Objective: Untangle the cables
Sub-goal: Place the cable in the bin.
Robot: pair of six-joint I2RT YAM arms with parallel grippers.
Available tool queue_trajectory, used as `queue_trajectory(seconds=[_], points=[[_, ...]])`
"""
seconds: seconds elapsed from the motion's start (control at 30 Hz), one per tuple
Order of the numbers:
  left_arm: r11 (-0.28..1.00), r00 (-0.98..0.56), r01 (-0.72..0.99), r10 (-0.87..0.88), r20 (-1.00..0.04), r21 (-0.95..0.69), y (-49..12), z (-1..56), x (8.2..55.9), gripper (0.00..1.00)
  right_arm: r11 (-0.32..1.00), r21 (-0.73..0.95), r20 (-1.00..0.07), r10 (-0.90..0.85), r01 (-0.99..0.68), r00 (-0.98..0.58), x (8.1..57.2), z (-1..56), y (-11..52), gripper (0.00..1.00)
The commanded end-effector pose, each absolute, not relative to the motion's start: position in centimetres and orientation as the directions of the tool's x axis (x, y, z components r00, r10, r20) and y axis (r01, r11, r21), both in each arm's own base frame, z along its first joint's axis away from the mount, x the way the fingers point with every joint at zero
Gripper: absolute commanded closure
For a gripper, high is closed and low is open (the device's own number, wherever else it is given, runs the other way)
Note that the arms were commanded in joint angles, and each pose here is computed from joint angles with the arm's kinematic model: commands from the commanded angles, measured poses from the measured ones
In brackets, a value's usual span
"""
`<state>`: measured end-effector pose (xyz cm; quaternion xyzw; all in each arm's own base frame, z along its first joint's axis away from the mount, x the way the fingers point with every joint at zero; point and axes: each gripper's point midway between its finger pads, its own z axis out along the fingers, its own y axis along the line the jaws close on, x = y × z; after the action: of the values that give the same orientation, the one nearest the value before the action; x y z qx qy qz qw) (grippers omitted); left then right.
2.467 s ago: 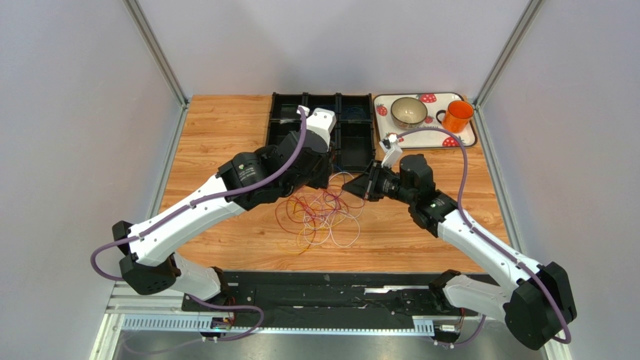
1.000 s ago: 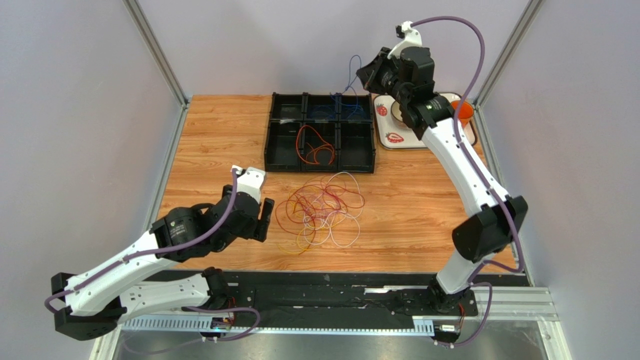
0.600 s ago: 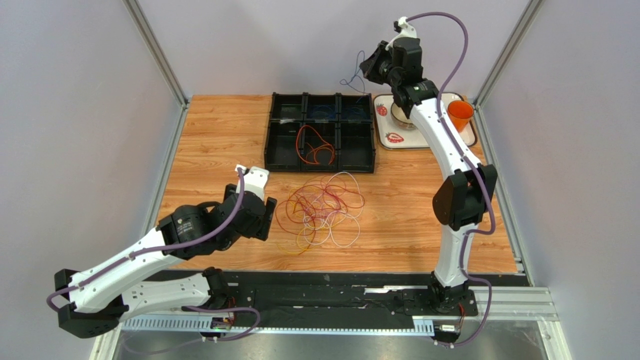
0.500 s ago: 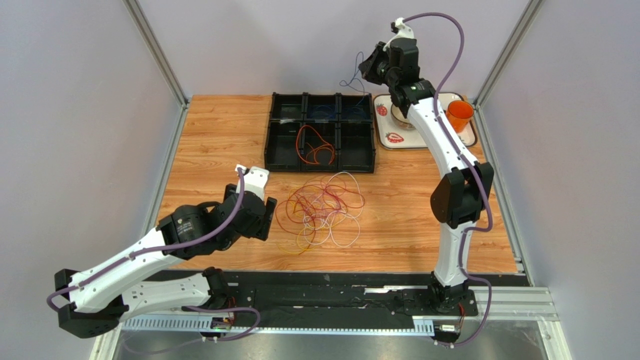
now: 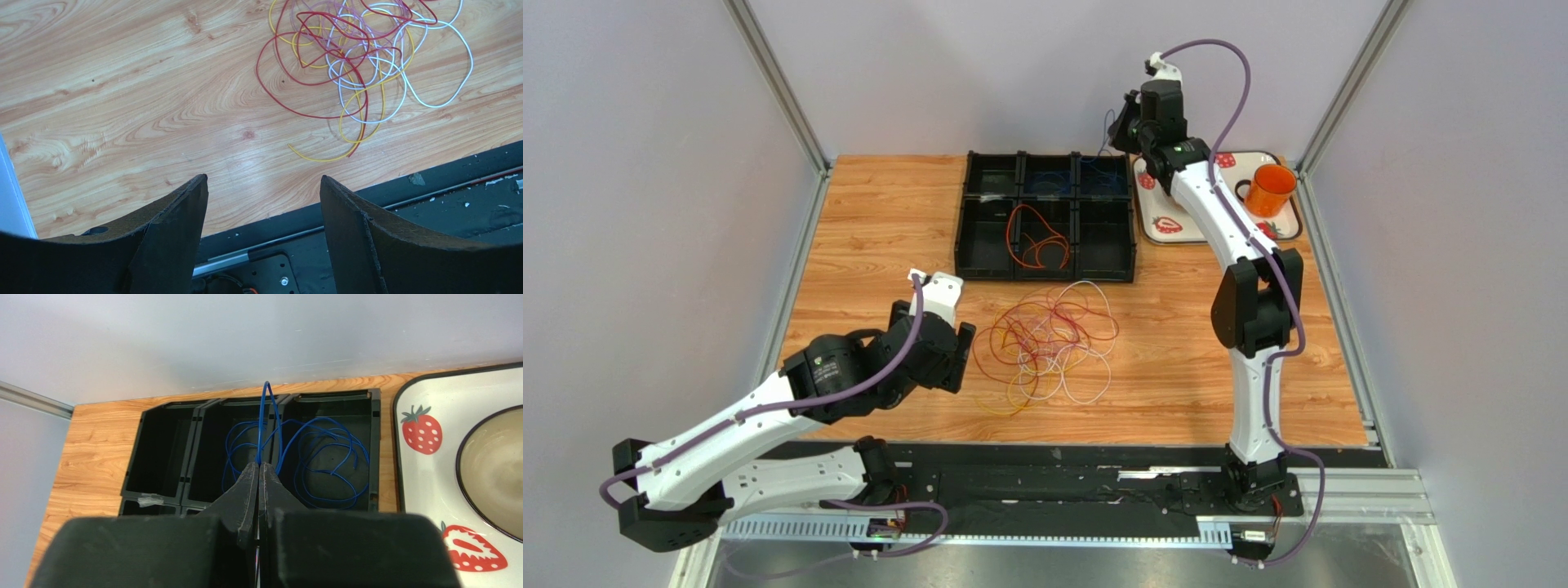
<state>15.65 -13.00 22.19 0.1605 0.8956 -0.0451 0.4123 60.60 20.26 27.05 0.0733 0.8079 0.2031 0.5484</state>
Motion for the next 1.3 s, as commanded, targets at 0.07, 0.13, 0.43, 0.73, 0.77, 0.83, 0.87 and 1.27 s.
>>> queue_trajectory(seconds=[0.07, 0.13, 0.43, 0.73, 0.77, 0.83, 0.87, 1.27], points=[[0.947, -0.601, 0.315, 0.251, -0.759, 0.064, -13.0, 22.1, 16.1, 0.25, 0.928, 0.366, -0.887, 0.326, -0.066, -0.327, 61.5, 27.9, 18.8, 1.00], [0.946, -0.601, 0.316, 0.253, -0.758, 0.065, -13.0, 22.1, 16.0, 0.25, 0.933, 0.357, -0.886, 0.320, -0.053, -0.336, 61.5, 27.2, 18.6, 1.00], [0.947, -0.603, 0.314, 0.259, -0.754, 0.075, -13.1, 22.0, 16.1, 0.25, 0.935, 0.351, -0.857, 0.303, -0.042, -0.416, 61.6, 23.6, 19.0, 1.00], [0.947, -0.606, 0.312, 0.256, -0.753, 0.071, -13.1, 22.0, 16.1, 0.25, 0.939, 0.345, -0.842, 0.312, 0.006, -0.439, 61.3, 24.2, 18.2, 0.38], [0.948, -0.605, 0.310, 0.254, -0.755, 0.071, -13.0, 22.0, 16.2, 0.25, 0.940, 0.340, -0.846, 0.314, 0.018, -0.431, 61.2, 24.5, 17.8, 0.38], [0.947, -0.606, 0.312, 0.257, -0.753, 0.072, -13.1, 21.9, 16.1, 0.25, 0.938, 0.347, -0.849, 0.324, 0.023, -0.416, 60.9, 25.6, 17.5, 0.37], [0.948, -0.606, 0.310, 0.256, -0.753, 0.073, -13.0, 21.9, 16.1, 0.25, 0.937, 0.350, -0.848, 0.326, 0.020, -0.418, 60.7, 25.8, 17.5, 0.38], [0.949, -0.605, 0.308, 0.250, -0.756, 0.068, -13.0, 22.1, 16.1, 0.25, 0.904, 0.427, -0.787, 0.372, 0.001, -0.493, 55.7, 25.7, 18.0, 0.44]])
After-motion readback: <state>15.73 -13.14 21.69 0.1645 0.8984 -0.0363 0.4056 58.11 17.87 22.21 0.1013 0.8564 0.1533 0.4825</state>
